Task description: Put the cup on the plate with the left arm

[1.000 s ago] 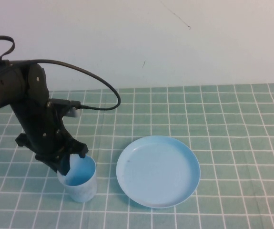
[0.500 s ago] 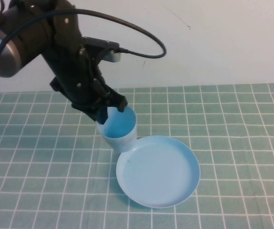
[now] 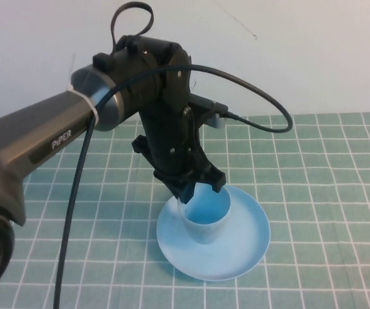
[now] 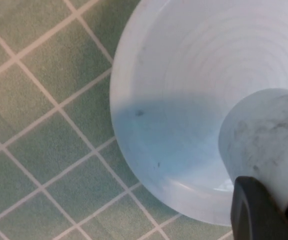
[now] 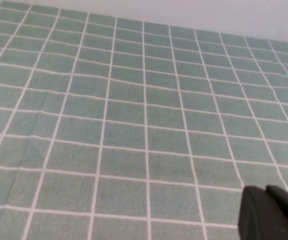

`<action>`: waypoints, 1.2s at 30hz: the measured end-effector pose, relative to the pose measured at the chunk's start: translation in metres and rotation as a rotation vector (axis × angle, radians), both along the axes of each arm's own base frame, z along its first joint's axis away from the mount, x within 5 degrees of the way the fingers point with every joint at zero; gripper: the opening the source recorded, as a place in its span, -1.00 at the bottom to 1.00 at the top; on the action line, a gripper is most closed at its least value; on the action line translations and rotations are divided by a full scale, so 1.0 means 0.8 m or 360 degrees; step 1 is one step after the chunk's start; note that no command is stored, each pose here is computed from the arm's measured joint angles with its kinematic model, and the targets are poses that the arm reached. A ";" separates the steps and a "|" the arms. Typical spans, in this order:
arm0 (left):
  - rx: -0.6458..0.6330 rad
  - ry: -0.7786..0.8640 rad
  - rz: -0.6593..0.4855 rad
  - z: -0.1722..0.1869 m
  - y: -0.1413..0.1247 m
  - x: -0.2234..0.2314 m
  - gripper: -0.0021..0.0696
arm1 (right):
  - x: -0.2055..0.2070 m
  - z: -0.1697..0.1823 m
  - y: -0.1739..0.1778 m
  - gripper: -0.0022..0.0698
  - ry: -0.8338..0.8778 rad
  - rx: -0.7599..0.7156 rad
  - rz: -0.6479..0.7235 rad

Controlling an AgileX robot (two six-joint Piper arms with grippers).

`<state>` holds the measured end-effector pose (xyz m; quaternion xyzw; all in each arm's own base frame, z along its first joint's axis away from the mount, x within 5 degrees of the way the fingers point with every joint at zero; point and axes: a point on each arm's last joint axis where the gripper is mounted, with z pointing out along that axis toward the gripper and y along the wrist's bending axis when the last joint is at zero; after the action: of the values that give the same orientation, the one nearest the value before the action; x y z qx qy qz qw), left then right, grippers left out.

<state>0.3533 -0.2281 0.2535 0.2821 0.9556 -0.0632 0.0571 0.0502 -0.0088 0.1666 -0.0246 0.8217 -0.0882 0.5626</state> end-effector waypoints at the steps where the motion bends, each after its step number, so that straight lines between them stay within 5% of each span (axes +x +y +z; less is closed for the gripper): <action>1: 0.0017 0.0011 0.0001 -0.006 0.000 0.002 -0.92 | 0.000 0.000 0.000 -0.95 0.0000 0.0000 0.0000; 5: 0.0053 0.0016 0.0010 -0.013 0.000 0.005 -0.74 | 0.000 0.000 0.000 -0.95 0.0000 0.0000 0.0000; 9: 0.0074 -0.0025 0.0065 -0.008 0.002 0.008 -0.27 | 0.000 0.000 0.000 -0.95 0.0000 0.0000 0.0000; 13: 0.0048 -0.0104 0.0135 0.011 0.001 0.014 -0.04 | 0.000 0.000 0.000 -0.95 0.0000 0.0000 0.0000; 16: -0.0004 -0.0204 0.0148 0.043 0.004 0.010 -0.18 | 0.000 0.000 0.000 -0.95 0.0000 0.0000 0.0000; 19: -0.0065 -0.0370 0.0142 0.096 0.016 -0.005 -0.60 | 0.000 0.000 0.000 -0.95 0.0000 0.0000 0.0000; 23: -0.0113 -0.0613 0.0149 0.170 0.045 -0.040 -0.87 | 0.000 0.000 0.000 -0.95 0.0000 0.0000 0.0000; 30: -0.0338 -0.0942 0.0225 0.277 0.123 -0.163 -0.93 | 0.000 0.000 0.000 -0.95 0.0000 0.0000 0.0000; 36: -0.0431 -0.0948 0.0329 0.244 0.199 -0.287 -0.93 | 0.000 0.000 0.000 -0.95 0.0000 0.0000 0.0000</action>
<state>0.1234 -0.0687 0.4489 0.1798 0.9034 -0.0983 0.3766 0.0502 -0.0088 0.1666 -0.0246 0.8217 -0.0882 0.5626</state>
